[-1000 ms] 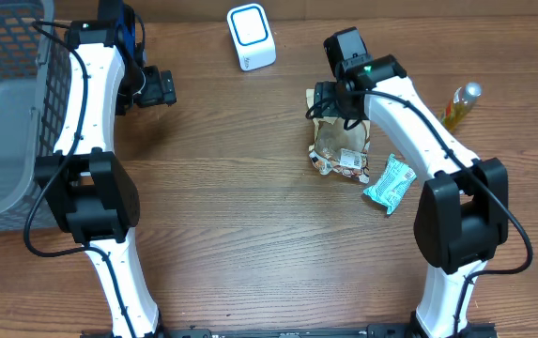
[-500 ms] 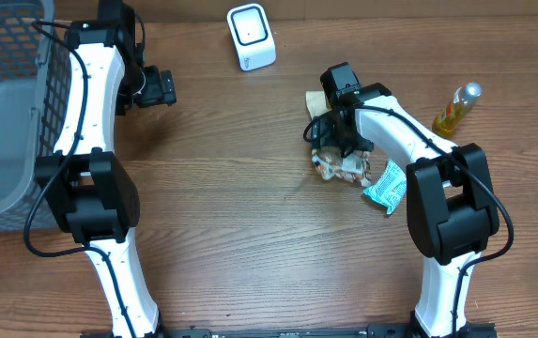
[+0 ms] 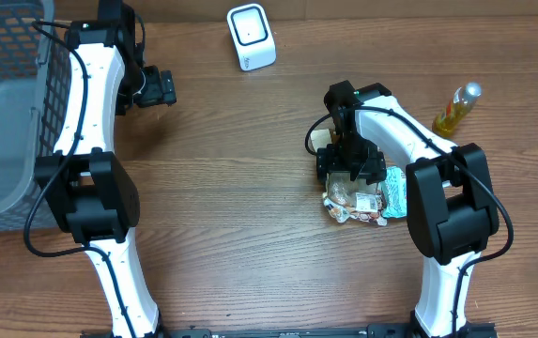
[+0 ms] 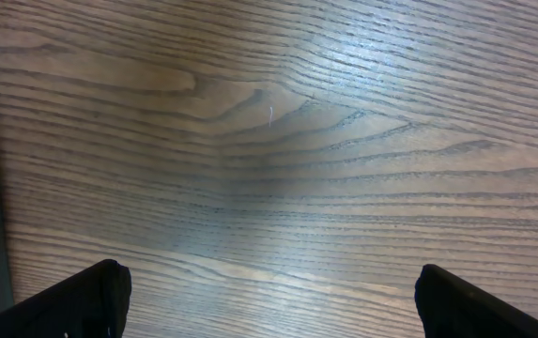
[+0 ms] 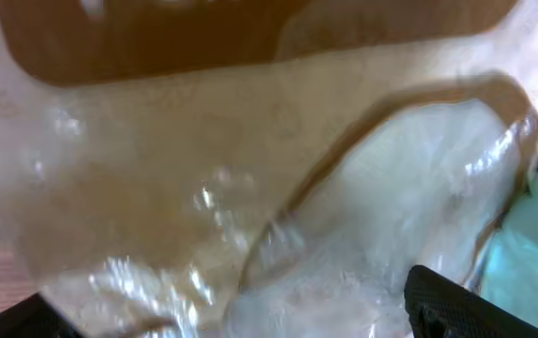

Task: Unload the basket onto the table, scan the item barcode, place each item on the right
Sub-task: 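Open the right gripper to release the PanTree bag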

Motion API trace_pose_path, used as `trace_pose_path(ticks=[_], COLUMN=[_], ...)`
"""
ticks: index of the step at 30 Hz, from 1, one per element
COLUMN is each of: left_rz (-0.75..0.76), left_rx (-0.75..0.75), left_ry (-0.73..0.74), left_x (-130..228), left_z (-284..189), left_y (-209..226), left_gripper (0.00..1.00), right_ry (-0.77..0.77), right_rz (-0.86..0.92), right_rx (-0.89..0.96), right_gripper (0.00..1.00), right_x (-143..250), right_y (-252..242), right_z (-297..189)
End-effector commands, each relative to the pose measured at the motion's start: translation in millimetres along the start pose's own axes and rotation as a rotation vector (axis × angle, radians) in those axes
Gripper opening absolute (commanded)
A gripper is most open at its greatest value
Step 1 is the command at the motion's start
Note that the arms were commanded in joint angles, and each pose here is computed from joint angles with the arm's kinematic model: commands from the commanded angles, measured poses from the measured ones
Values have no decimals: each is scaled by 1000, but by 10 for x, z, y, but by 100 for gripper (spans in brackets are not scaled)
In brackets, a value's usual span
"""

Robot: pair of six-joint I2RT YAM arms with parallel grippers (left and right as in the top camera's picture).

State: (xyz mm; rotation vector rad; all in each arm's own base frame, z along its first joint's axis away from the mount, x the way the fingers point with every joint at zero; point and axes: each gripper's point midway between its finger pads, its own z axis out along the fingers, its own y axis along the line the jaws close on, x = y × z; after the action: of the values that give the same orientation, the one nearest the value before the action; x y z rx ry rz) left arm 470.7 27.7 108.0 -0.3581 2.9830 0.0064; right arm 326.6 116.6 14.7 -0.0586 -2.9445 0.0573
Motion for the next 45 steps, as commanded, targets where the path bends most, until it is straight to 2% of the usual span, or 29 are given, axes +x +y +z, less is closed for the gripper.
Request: trace_pose_path(ticks=[1, 8, 15, 22, 45], left_rz=[-1, -1, -1, -1, -1], left_rx=[-5, -5, -5, -5, -5], left_ry=[-20, -20, -20, -20, -20], left_x=[-44, -44, -43, -43, -43], left_z=[-48, -48, -48, -48, -48], left_y=[-3, -3, -2, -2, -2], left_gripper=[99, 99, 100, 100, 100], right_ry=[-60, -112, -359, -480, -499], right_rz=[-12, -13, -13, -14, -15], right_rx=[-12, -33, -97, -145, -153], right_gripper=[96, 100, 100, 100, 100], right_x=[-129, -140, -725, -993, -1034], right_y=[40, 70, 235, 345, 362], right_z=[-274, -520, -663, -797, -822])
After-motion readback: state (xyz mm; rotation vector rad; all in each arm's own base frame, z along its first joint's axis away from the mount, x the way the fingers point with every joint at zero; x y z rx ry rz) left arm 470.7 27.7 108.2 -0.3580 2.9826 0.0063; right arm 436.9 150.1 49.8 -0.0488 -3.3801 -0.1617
